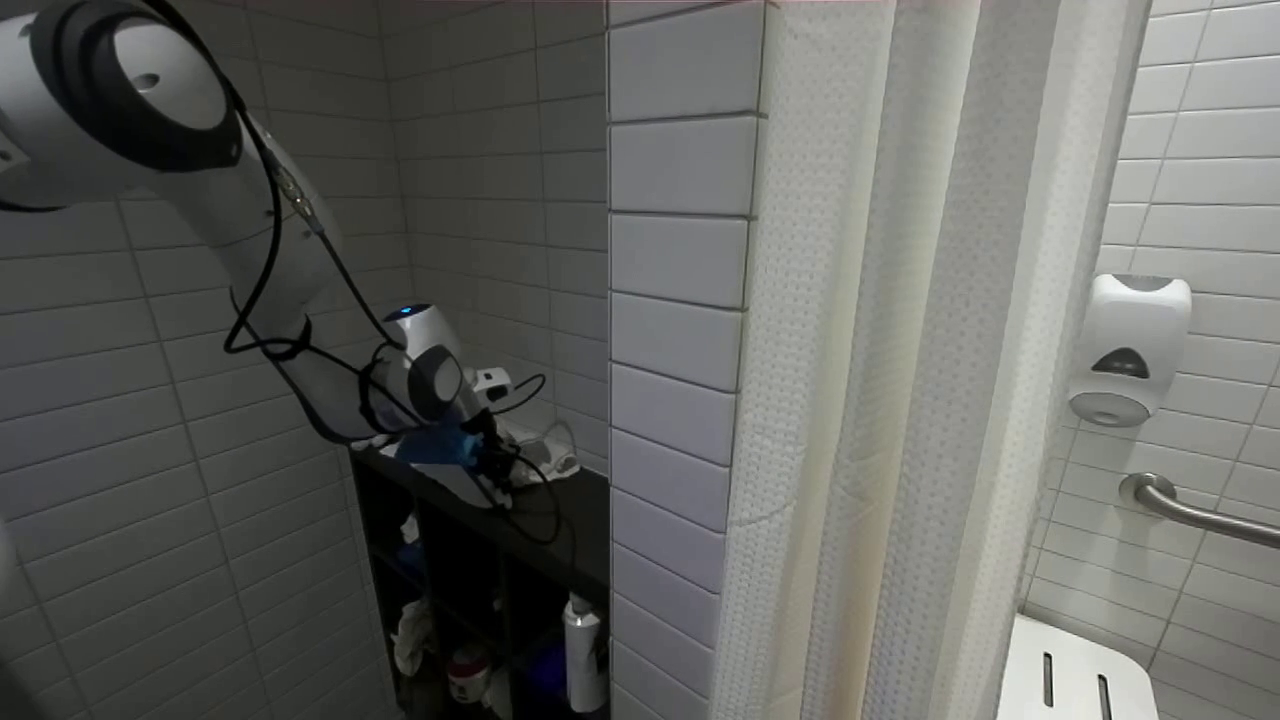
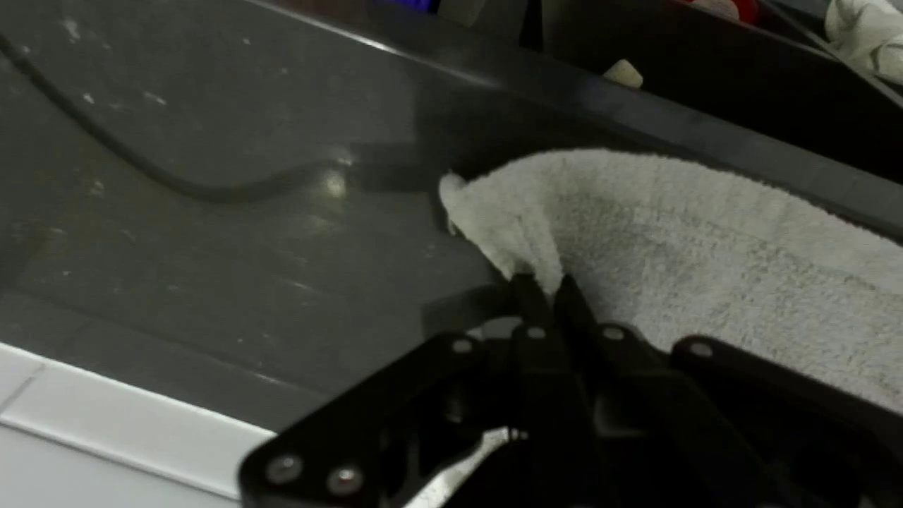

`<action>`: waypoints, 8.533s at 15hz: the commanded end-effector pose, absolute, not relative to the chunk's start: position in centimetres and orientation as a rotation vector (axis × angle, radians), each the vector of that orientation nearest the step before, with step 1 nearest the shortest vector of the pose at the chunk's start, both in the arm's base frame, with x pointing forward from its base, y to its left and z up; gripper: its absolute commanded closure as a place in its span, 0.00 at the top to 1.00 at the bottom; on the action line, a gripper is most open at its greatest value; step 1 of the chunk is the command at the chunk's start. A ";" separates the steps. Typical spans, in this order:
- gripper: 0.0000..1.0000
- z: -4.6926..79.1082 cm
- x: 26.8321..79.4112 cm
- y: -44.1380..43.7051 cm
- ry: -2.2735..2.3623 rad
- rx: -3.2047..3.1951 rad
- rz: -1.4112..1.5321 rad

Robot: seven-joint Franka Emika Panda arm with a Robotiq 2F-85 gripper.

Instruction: Pick up the white towel then set it back down on the cabinet.

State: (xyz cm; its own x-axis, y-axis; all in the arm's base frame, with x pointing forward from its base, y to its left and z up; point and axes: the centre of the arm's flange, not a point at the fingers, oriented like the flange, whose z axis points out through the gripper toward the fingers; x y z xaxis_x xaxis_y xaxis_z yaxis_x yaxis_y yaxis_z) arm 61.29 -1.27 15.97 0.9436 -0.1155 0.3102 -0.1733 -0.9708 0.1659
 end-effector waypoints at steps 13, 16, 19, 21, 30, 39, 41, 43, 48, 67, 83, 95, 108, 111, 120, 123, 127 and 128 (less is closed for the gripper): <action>0.02 22.3 62.0 0.9 -0.226 2.850 0.633; 0.02 23.4 61.9 1.6 -0.190 2.828 0.658; 0.02 24.0 61.5 2.5 -0.136 2.800 0.679; 0.02 24.3 61.2 3.0 -0.111 2.786 0.691; 0.02 24.0 59.7 3.7 -0.061 2.765 0.730; 0.06 22.4 59.8 3.5 -0.020 2.766 0.719; 0.06 22.3 59.8 3.6 -0.029 2.769 0.718; 0.06 22.3 59.8 3.6 -0.028 2.770 0.718; 0.06 22.3 59.8 3.6 -0.028 2.770 0.717; 0.06 22.3 59.8 3.6 -0.028 2.770 0.717; 0.02 23.2 57.1 7.3 0.097 2.727 0.825; 0.02 28.2 57.5 18.4 0.057 2.752 0.624; 0.02 45.2 62.5 28.3 -0.046 2.655 0.697; 0.02 50.1 62.8 30.5 -0.070 2.666 0.676; 0.02 64.2 62.0 40.7 -0.045 2.756 0.676; 0.02 66.9 62.3 40.8 -0.025 2.895 0.598; 0.02 69.8 63.3 38.4 -0.089 2.952 0.638; 0.02 70.7 63.5 37.5 -0.111 2.960 0.659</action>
